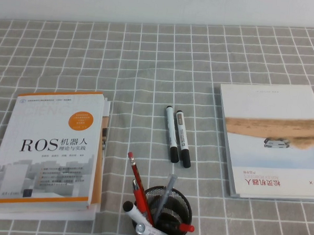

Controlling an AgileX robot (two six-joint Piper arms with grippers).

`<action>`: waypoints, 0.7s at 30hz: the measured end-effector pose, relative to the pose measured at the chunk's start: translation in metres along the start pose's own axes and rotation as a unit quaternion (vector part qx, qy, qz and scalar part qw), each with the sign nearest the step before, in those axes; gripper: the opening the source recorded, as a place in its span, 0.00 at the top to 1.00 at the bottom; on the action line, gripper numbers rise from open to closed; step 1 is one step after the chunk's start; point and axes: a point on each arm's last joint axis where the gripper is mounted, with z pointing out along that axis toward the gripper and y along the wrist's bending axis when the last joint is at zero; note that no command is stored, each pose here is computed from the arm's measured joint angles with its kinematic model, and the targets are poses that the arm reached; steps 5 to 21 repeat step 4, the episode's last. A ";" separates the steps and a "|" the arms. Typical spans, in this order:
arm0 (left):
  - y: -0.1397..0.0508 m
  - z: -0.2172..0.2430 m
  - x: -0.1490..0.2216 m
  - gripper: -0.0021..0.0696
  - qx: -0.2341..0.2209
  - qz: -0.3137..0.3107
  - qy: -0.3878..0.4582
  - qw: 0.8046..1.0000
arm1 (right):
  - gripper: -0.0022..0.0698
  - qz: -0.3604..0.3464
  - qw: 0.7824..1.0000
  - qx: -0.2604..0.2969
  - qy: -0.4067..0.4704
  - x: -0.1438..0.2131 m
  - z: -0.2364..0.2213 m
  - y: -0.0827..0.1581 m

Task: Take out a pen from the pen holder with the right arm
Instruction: 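Take a marker out of the pen holder and lay it on the table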

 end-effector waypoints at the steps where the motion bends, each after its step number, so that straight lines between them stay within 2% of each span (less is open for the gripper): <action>1: 0.000 0.000 0.000 0.98 0.000 0.000 0.000 1.000 | 0.99 0.000 1.000 0.000 0.000 0.000 0.000 0.000; 21: 0.000 0.000 0.000 0.98 0.000 0.000 0.000 1.000 | 0.99 0.001 1.000 0.000 0.000 0.000 0.000 0.000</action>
